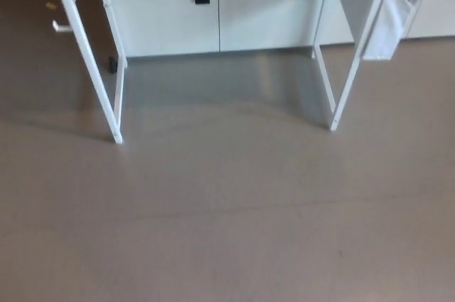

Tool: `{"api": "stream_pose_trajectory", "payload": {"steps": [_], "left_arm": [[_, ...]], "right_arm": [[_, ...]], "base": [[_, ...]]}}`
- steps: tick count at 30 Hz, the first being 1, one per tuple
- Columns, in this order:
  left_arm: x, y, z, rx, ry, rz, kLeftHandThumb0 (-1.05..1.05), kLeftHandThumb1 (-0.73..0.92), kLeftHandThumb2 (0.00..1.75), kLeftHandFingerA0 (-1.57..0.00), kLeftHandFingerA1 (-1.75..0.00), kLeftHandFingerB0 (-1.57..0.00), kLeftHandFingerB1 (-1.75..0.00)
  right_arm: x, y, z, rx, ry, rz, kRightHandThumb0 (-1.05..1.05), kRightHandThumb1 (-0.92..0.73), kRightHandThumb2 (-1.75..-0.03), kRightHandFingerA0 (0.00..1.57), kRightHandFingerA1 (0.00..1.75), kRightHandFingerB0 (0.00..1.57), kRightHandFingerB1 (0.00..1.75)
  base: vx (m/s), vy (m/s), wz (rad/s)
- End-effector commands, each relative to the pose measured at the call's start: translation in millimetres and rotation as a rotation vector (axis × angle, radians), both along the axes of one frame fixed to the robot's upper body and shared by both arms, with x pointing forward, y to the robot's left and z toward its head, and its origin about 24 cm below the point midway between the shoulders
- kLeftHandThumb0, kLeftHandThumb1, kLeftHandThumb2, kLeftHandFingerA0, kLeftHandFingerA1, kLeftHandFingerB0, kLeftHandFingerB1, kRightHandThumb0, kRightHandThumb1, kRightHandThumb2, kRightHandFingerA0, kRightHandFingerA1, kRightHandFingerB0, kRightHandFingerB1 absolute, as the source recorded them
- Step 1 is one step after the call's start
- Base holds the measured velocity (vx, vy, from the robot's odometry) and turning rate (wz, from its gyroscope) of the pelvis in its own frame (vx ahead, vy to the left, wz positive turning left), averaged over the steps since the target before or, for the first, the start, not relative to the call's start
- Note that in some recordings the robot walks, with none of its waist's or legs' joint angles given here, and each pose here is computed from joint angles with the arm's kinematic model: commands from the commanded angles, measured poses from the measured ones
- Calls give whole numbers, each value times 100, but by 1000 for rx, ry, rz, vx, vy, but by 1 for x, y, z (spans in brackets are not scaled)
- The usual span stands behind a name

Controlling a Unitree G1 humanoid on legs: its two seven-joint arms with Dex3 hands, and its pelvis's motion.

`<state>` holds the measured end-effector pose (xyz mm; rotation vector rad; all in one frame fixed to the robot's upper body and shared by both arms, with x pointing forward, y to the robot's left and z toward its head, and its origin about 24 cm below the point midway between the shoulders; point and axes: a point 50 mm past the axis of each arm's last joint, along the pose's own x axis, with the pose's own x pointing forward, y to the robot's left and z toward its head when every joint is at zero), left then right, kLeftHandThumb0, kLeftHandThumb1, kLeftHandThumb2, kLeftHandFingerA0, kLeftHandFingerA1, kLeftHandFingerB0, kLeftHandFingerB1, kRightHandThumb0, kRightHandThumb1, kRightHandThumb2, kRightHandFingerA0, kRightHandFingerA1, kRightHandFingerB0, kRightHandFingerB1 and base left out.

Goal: The robot walks towards a desk on which a file tray is kept in the middle and a toilet paper roll is kept on its right. The robot uses its right hand to hook on finger in the gap of the roll and grabs it, lifts it and places it on the tray.

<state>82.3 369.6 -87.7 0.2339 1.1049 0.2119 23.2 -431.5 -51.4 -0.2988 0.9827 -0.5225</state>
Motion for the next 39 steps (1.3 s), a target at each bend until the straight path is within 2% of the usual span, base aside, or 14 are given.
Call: {"api": "stream_pose_trajectory", "payload": {"steps": [1, 12, 27, 39], "left_arm": [[2, 4, 4, 17, -13, -10, -49, 56, 71, -17, -69, -3, -54], [2, 4, 3, 17, -13, -9, -49, 56, 71, -17, -69, -3, -54], [9, 6, 5, 23, -20, -12, -49, 56, 71, -17, -69, -3, -54], [11, 6, 5, 25, -22, -15, -49, 56, 71, -17, -69, -3, -54]], "right_arm": [[5, -3, 4, -15, -28, -1, -65, -49, -81, 44, 58, 6, 28], [5, -3, 4, -14, -28, -2, -65, -49, -81, 44, 58, 6, 28], [7, 0, 1, -9, -35, -9, -65, -49, -81, 44, 58, 6, 28], [7, 1, 0, -7, -36, -14, -65, -49, -81, 44, 58, 6, 28]], "base": [[407, -197, 23], [436, -116, 8], [279, 82, -5], [304, -126, 17]]}}
